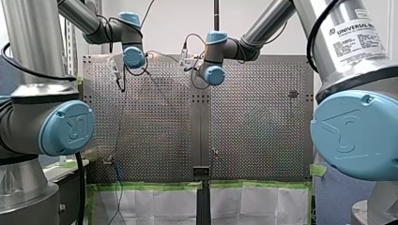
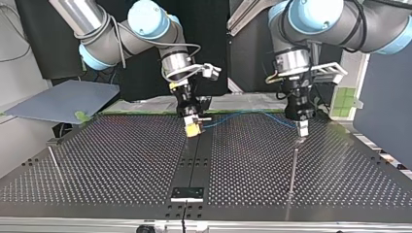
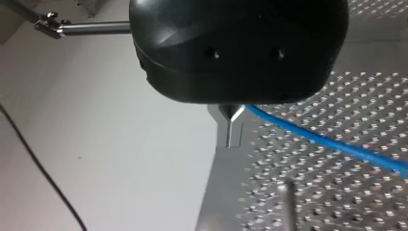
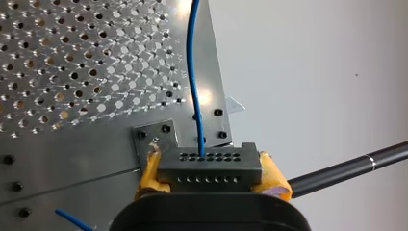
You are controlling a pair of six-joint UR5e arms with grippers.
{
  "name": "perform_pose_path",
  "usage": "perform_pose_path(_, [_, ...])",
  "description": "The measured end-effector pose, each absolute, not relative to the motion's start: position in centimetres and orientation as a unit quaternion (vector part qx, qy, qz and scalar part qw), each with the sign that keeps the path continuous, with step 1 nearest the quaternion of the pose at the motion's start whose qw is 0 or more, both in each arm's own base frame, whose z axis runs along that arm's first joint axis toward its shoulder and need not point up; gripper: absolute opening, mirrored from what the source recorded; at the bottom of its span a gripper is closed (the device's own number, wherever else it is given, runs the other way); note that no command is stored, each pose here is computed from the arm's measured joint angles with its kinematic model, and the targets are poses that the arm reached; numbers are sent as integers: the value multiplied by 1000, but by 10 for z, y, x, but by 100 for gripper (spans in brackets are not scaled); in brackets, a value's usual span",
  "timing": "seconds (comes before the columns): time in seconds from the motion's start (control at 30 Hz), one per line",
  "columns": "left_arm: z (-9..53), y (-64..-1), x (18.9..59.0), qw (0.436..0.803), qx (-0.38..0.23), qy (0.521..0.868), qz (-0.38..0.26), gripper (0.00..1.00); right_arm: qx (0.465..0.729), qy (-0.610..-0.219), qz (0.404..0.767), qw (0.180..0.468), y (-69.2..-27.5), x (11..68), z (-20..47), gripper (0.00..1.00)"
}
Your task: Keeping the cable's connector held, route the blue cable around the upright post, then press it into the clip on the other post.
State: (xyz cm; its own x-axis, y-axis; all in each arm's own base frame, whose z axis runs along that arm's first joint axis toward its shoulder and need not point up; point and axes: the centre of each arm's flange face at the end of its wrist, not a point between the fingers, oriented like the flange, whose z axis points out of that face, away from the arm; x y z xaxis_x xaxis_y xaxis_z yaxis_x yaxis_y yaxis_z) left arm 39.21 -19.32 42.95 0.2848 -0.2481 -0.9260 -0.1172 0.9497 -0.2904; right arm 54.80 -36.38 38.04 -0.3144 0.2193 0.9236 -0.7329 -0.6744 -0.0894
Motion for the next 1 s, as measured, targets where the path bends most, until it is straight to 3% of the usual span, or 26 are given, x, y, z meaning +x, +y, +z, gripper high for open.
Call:
perform_pose_path(0.57, [488,-177,427,813,-177,551,-68,2,495,-253,772,308,-386,571,408,0])
perform_pose_path(1.0, [493,-159,469,812,-189,546,-83,2,486,-245,781,308,-402,589,429,0])
